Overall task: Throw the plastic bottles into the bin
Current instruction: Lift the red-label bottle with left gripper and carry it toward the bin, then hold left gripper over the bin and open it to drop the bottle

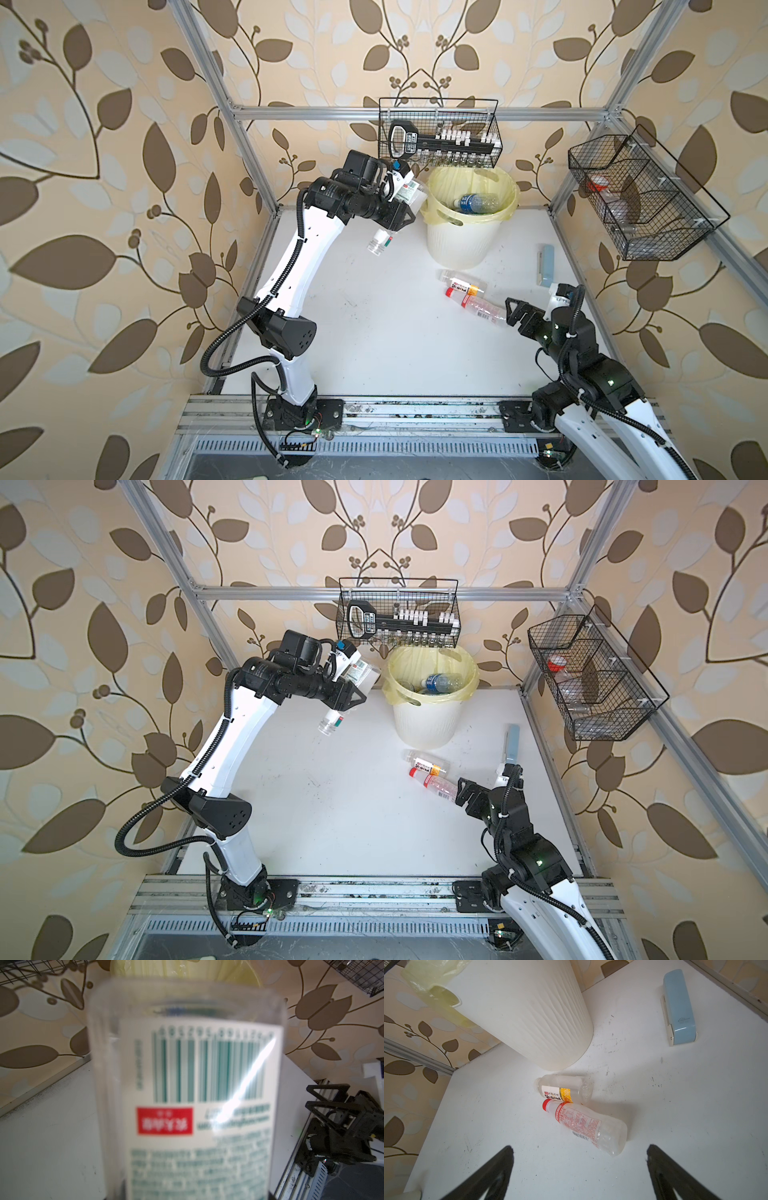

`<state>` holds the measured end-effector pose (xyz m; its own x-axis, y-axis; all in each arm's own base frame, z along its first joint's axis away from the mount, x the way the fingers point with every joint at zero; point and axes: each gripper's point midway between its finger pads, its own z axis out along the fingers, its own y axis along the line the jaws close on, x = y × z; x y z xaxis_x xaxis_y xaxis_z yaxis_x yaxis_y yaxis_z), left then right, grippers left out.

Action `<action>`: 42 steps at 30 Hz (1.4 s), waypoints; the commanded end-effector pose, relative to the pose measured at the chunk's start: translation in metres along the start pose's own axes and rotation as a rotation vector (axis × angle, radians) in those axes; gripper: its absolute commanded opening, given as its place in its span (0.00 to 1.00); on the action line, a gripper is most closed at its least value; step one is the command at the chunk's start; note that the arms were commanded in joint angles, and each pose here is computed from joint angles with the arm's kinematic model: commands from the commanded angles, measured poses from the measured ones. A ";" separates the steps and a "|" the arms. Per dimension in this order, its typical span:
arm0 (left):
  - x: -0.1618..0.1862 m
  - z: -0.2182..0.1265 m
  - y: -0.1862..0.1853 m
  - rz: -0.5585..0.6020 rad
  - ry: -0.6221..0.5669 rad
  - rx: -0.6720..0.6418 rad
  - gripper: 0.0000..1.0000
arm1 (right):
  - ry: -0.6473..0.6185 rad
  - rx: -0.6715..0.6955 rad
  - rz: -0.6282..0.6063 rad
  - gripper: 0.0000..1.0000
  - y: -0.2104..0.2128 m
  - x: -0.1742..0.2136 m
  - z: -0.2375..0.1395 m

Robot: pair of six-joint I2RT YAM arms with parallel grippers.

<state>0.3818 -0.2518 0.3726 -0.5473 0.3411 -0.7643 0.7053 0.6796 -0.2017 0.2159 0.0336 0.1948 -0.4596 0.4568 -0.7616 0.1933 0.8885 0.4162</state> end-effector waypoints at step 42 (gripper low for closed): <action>-0.228 0.073 -0.037 0.288 -0.939 -0.273 0.99 | 0.056 0.057 0.041 1.00 -0.005 0.020 0.034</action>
<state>0.5358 -0.4544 0.3623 0.0079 0.1398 -0.9901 0.6952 0.7109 0.1059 0.2311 0.0376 0.1664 -0.5040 0.4717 -0.7235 0.2533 0.8816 0.3983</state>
